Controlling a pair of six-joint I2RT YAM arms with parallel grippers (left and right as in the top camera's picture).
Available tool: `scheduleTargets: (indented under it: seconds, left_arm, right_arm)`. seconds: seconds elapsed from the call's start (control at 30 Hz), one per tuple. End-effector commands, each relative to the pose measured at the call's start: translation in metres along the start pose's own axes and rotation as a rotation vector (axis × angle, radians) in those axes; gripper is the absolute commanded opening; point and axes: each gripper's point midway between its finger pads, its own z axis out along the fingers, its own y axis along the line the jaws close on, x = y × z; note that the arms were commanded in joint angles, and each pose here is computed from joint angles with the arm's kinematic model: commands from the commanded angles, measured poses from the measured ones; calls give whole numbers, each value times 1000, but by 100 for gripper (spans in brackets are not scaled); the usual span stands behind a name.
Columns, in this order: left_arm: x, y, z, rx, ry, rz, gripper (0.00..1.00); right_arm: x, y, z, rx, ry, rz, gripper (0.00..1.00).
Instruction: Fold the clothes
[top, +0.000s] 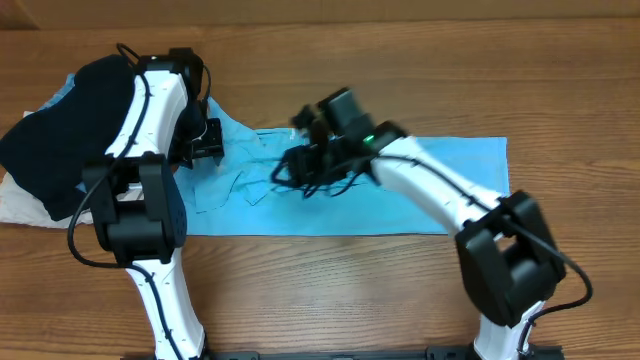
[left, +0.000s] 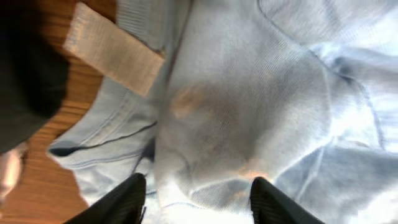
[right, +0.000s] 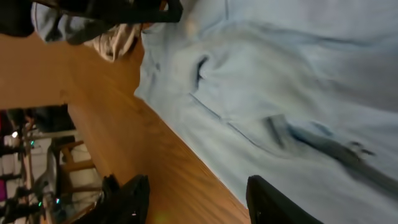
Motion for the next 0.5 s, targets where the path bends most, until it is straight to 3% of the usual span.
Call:
scheduleTargets:
  seconds: [0.0,0.23,0.47]
  left_arm:
    - [-11,7,-47,29,-129,13,63]
    - [-4,9,-49,25,-105,27,61]
    - [-4,13,-49,26,-107,24,64]
  right_arm:
    - [-2,-13,32,101,-50,169,54]
    - [13,-17,99,63,-26,190,48]
    - [25,-20,110,32,30,223,48]
